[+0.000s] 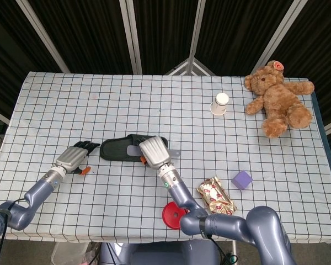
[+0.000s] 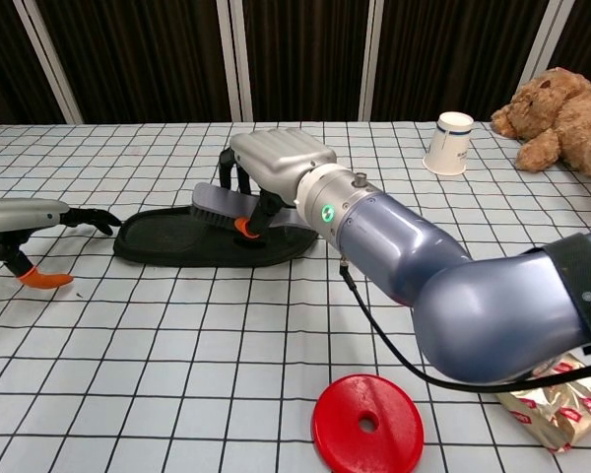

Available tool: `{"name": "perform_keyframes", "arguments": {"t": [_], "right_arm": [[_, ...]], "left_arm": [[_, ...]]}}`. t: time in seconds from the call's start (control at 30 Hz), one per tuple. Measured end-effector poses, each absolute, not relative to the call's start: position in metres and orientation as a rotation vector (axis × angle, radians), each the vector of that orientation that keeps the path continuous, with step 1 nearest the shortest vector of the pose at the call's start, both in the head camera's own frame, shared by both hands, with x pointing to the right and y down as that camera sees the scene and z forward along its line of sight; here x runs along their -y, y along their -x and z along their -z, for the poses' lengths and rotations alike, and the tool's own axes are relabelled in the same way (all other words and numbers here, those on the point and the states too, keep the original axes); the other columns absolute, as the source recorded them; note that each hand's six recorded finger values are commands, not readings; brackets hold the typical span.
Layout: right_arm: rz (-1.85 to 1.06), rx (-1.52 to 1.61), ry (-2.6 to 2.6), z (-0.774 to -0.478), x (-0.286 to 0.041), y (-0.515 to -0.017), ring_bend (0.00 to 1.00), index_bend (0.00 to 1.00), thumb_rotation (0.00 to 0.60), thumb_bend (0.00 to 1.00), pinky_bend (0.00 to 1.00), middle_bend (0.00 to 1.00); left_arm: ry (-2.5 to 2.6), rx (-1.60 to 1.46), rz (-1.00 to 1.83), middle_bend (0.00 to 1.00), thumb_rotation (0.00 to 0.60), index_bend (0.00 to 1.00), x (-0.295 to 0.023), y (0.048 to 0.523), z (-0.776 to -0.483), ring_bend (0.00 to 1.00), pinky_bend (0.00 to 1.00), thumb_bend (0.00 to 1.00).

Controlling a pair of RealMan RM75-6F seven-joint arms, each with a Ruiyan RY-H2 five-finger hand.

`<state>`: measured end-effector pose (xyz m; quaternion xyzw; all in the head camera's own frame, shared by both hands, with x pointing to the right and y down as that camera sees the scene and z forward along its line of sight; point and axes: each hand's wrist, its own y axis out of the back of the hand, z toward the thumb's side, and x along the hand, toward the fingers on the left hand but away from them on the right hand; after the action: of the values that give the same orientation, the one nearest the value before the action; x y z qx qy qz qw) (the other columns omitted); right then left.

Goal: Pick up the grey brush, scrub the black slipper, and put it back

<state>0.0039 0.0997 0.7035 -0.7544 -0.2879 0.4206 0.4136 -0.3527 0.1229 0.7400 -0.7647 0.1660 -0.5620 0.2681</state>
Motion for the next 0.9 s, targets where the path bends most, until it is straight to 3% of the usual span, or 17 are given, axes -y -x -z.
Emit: {"name": "perform_keyframes", "arguments": {"t": [0.5, 0.9], "right_arm": [[-1.141, 0.703, 1.815, -0.716, -0.089, -0.031, 0.61, 0.78, 0.6, 0.5, 0.58, 0.67], [-1.092, 0.691, 1.841, -0.706, -0.098, -0.015, 0.61, 0.78, 0.6, 0.5, 0.58, 0.67]], "left_arm": [[2.059, -0.446, 1.528, 0.09, 0.6, 0.0, -0.125, 0.356, -0.74, 0.04, 0.08, 0.54], [2.056, -0.445, 1.528, 0.09, 0.6, 0.0, -0.125, 0.355, -0.74, 0.04, 0.08, 0.54]]}}
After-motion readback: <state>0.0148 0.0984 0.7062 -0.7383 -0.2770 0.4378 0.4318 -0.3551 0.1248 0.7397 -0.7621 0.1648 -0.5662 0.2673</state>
